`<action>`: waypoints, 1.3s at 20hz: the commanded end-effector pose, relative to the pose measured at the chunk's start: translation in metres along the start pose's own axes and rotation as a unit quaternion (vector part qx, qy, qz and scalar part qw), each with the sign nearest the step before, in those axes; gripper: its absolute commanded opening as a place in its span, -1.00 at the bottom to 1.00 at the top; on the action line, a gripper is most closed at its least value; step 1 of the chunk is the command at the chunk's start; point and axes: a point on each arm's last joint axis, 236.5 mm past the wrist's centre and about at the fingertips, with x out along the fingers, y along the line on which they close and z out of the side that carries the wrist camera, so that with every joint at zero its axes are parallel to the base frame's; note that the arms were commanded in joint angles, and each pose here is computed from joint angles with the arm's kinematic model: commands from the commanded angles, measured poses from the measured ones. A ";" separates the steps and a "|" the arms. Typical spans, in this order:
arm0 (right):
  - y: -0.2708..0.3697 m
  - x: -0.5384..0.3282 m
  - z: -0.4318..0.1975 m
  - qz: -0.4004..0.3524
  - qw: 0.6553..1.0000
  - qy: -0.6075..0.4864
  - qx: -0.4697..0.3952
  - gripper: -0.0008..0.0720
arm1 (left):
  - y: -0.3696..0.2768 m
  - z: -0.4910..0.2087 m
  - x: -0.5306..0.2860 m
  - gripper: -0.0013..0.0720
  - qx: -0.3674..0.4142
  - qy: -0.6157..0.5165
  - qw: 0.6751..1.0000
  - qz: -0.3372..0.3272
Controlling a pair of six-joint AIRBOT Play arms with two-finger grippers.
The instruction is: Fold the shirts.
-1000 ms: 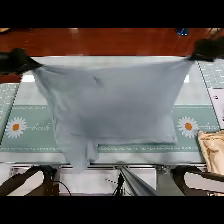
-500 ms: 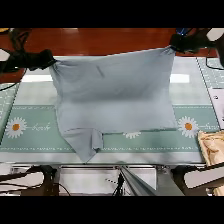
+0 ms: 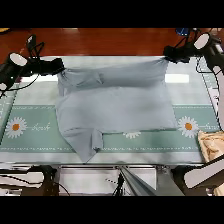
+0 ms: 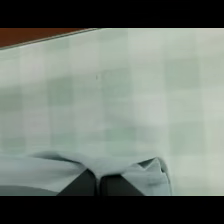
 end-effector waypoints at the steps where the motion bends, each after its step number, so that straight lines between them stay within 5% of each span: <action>1: -0.003 -0.019 -0.030 -0.011 0.997 0.068 -0.038 -0.91 | -0.011 -0.036 -0.017 -0.91 0.054 0.082 0.995 -0.027; 6: -0.021 -0.050 -0.079 -0.046 0.980 0.179 -0.074 -0.91 | -0.004 -0.118 -0.055 -0.91 0.059 0.268 0.961 -0.040; 17: -0.023 -0.039 -0.095 -0.050 0.975 0.210 -0.059 -0.89 | 0.019 -0.123 -0.033 -0.90 0.030 0.272 0.962 -0.001; 19: -0.025 -0.040 -0.094 -0.050 0.974 0.210 -0.062 -0.32 | 0.019 -0.118 -0.037 -0.30 0.030 0.269 0.963 -0.002; 21: -0.035 -0.057 -0.105 -0.056 0.963 0.243 -0.104 -0.24 | 0.018 -0.114 -0.057 0.08 0.029 0.284 0.958 -0.008; 26: -0.096 -0.147 -0.110 -0.144 0.946 0.278 -0.085 -0.24 | 0.038 -0.093 -0.139 0.09 -0.012 0.242 0.970 0.015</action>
